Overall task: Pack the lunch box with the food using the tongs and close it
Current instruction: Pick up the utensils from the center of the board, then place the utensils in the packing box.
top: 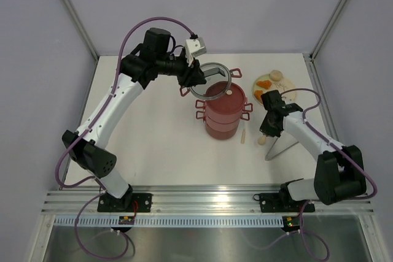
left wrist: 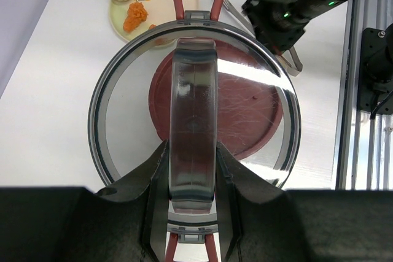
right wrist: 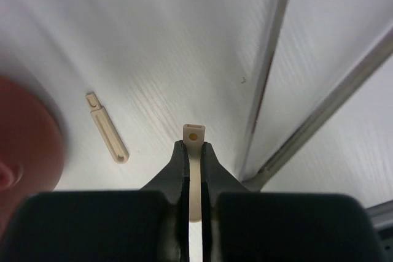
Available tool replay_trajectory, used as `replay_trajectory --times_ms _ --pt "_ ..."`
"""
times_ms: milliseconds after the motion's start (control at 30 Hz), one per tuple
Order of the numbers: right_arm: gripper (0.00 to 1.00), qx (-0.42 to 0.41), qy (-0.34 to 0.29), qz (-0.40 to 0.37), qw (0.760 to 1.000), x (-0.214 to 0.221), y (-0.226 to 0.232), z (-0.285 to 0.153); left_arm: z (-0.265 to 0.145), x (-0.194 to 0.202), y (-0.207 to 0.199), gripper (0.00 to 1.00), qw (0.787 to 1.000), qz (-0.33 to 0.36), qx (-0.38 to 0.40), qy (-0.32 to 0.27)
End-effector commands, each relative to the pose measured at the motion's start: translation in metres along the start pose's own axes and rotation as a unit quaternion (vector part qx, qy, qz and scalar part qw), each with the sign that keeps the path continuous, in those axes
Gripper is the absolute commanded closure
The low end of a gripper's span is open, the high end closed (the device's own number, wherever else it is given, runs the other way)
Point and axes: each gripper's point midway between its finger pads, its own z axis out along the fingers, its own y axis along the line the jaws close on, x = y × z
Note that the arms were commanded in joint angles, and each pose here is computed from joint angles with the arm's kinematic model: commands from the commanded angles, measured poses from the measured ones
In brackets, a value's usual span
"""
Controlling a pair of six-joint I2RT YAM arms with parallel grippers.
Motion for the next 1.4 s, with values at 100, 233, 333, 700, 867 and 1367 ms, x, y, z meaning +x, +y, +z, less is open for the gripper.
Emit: replay_trajectory --times_ms 100,233,333,700,867,1367 --pt "1.0 0.013 -0.095 -0.002 0.995 -0.048 -0.022 -0.081 -0.026 -0.038 -0.001 1.0 0.997 0.037 -0.015 -0.067" --pt "1.0 -0.045 -0.142 -0.003 0.989 -0.083 -0.003 -0.132 -0.034 -0.04 0.002 1.0 0.996 0.037 -0.024 -0.073" --pt "1.0 -0.097 -0.152 -0.014 0.984 -0.105 0.026 -0.159 -0.042 -0.044 0.004 1.0 0.995 0.033 -0.035 -0.084" --pt "1.0 -0.239 -0.162 -0.105 0.951 -0.119 0.162 -0.215 -0.075 -0.063 0.029 1.0 0.982 -0.005 -0.122 -0.145" --pt "1.0 -0.263 -0.141 -0.131 0.946 -0.102 0.198 -0.205 -0.082 -0.063 0.038 1.0 0.977 -0.019 -0.145 -0.157" --pt "0.84 -0.291 -0.098 -0.172 0.936 -0.073 0.235 -0.187 -0.082 -0.057 0.043 1.0 0.976 -0.033 -0.149 -0.153"
